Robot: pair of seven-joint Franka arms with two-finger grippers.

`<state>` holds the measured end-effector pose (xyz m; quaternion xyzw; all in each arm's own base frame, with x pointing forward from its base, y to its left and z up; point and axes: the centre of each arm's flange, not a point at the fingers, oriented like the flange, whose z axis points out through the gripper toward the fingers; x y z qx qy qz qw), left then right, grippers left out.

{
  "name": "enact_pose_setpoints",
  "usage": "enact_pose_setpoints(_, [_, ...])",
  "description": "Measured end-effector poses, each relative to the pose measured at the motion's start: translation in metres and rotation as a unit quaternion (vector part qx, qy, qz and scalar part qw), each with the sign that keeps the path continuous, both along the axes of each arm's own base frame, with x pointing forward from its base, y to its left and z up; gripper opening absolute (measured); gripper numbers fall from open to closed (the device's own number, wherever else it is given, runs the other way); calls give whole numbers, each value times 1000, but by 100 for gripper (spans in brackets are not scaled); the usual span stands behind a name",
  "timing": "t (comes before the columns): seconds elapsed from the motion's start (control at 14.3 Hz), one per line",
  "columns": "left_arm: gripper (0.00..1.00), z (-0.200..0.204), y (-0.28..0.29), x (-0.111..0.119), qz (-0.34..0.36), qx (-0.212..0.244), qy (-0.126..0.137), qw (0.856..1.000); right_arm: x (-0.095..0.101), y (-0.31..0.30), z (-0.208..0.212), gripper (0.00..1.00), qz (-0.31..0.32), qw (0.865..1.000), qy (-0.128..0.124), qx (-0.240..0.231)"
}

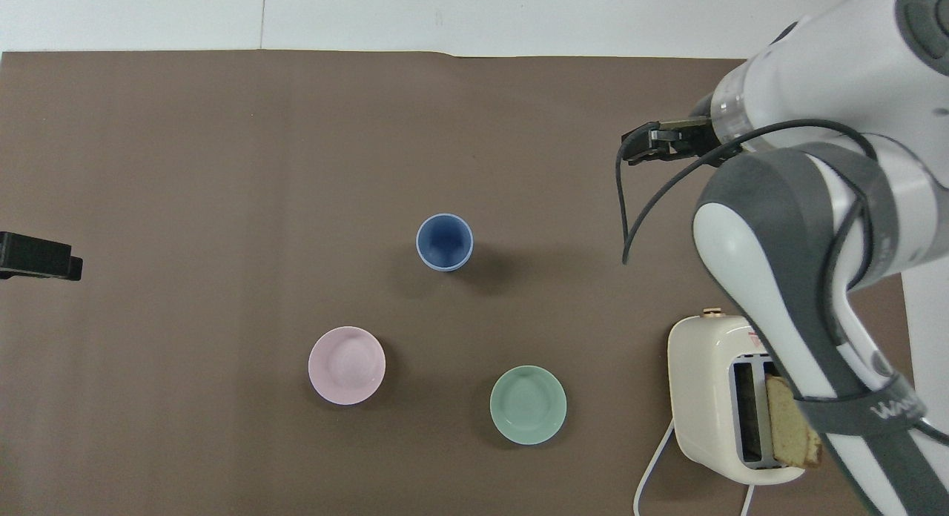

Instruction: Stack blue cups with both arms

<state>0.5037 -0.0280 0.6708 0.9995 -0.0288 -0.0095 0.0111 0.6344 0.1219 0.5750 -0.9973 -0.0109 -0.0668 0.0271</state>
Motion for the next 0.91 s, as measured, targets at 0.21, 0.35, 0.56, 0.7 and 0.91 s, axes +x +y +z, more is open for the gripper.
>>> enact_pose_setpoints(0.21, [100, 0, 0, 0, 0, 0, 0, 1000, -9, -35, 20, 100, 6, 1000, 0, -19])
enact_pose_setpoints(0.35, [100, 0, 0, 0, 0, 0, 0, 1000, -13, -52, 25, 100, 7, 1000, 12, -24])
enact_pose_setpoints(0.56, [100, 0, 0, 0, 0, 0, 0, 1000, -14, -75, 27, 100, 9, 999, 15, -27])
enact_pose_setpoints(0.7, [100, 0, 0, 0, 0, 0, 0, 1000, -16, -97, 27, 100, 10, 999, 26, -30])
enact_pose_setpoints(0.91, [100, 0, 0, 0, 0, 0, 0, 1000, -21, -119, 30, 100, 15, 999, 34, -33])
